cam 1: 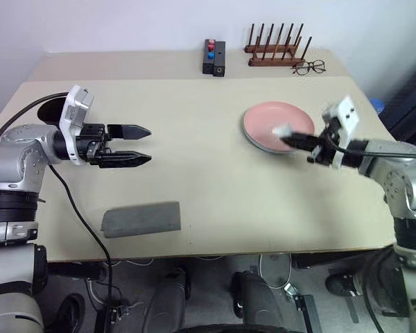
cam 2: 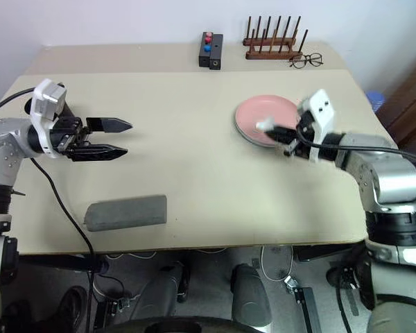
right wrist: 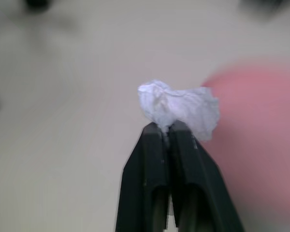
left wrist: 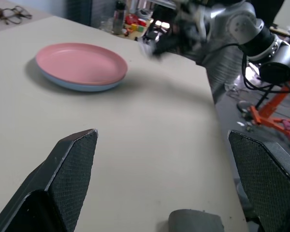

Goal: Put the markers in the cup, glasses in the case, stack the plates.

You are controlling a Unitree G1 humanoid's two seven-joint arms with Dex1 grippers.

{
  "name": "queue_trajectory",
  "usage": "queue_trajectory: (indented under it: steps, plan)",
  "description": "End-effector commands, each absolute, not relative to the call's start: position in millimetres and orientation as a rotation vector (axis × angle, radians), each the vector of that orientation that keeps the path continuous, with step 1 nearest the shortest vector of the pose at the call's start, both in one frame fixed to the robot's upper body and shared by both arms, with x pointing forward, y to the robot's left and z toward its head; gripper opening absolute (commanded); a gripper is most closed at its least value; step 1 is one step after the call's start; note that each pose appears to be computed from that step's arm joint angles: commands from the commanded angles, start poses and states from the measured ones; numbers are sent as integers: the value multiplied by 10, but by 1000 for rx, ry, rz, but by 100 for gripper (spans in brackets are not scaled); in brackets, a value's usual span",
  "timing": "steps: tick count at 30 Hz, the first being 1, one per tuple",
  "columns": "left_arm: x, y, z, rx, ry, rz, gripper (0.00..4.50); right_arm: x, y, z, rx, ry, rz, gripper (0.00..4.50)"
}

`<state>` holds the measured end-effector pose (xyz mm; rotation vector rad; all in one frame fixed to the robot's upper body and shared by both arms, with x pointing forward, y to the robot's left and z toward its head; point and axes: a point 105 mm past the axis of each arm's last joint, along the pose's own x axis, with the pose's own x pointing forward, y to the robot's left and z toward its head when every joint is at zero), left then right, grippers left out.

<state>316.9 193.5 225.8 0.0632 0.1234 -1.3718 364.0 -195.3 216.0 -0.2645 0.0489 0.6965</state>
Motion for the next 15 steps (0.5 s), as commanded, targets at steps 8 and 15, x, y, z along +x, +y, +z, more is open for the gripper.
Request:
queue_trajectory:
  steps: [8, 15]
  plan:
    - [3175, 1918, 2399, 119, 6, -1318, 450, 4258, -2044, 1942, -264, 51, 447, 59]
    - [3122, 1970, 2388, 127, -10, -1276, 450, 4268, -2028, 1935, -252, 51, 466, 363]
